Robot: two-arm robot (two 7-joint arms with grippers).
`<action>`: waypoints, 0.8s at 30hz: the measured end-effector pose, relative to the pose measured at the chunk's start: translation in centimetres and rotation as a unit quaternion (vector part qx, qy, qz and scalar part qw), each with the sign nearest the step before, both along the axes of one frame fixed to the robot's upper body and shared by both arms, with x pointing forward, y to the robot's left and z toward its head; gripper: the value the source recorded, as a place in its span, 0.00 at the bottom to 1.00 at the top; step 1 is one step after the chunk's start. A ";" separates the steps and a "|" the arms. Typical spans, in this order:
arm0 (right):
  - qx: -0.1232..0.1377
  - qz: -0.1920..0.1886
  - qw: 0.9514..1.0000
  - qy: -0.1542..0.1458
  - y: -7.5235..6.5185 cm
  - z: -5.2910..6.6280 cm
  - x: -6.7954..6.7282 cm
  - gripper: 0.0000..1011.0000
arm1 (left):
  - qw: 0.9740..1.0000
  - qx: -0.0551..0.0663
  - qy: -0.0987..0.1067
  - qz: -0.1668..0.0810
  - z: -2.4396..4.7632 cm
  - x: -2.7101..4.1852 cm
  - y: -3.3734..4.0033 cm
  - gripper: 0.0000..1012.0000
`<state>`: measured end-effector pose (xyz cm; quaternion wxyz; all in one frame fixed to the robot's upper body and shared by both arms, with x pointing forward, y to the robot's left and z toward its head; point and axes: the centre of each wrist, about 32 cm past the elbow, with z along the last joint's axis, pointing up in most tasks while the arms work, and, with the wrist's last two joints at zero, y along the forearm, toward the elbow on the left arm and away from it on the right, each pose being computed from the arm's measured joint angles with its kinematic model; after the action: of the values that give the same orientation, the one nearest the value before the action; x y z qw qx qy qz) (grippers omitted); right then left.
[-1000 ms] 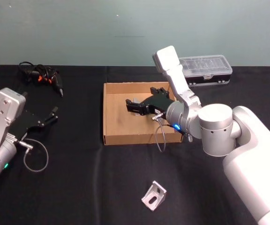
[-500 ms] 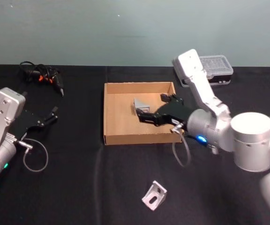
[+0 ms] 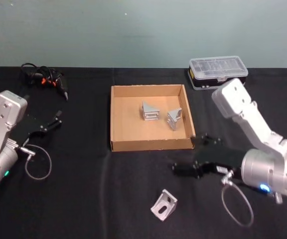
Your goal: Use one hand to pick up the angle iron from the table and place it into the box.
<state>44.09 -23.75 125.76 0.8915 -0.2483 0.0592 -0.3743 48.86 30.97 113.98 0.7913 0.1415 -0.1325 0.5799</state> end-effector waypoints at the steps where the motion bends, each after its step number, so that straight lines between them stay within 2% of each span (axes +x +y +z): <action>1: -0.005 0.003 1.000 0.003 0.0 0.1 -0.3 0.99 | 1.000 0.000 0.000 0.000 0.00 0.00 0.00 0.99; 7: -0.030 0.021 0.999 0.037 0.5 0.3 -1.5 0.99 | 1.000 0.000 0.000 0.000 0.00 0.00 0.00 0.99; 11: -0.039 0.032 0.997 0.055 1.2 0.1 -1.8 0.99 | 1.000 0.000 0.000 0.000 0.00 0.00 0.00 0.99; 19: -0.054 0.037 0.993 0.094 2.3 -0.6 -1.4 0.99 | 1.000 0.000 0.000 0.000 0.00 0.00 0.00 0.99; 24: -0.063 0.033 0.993 0.097 2.7 -0.9 -1.2 0.99 | 1.000 0.000 0.000 0.000 0.00 0.00 0.00 0.99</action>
<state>42.93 -21.04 124.84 0.8761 -0.3408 0.1137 -0.3216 48.86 30.97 113.98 0.7913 0.1415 -0.1324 0.5799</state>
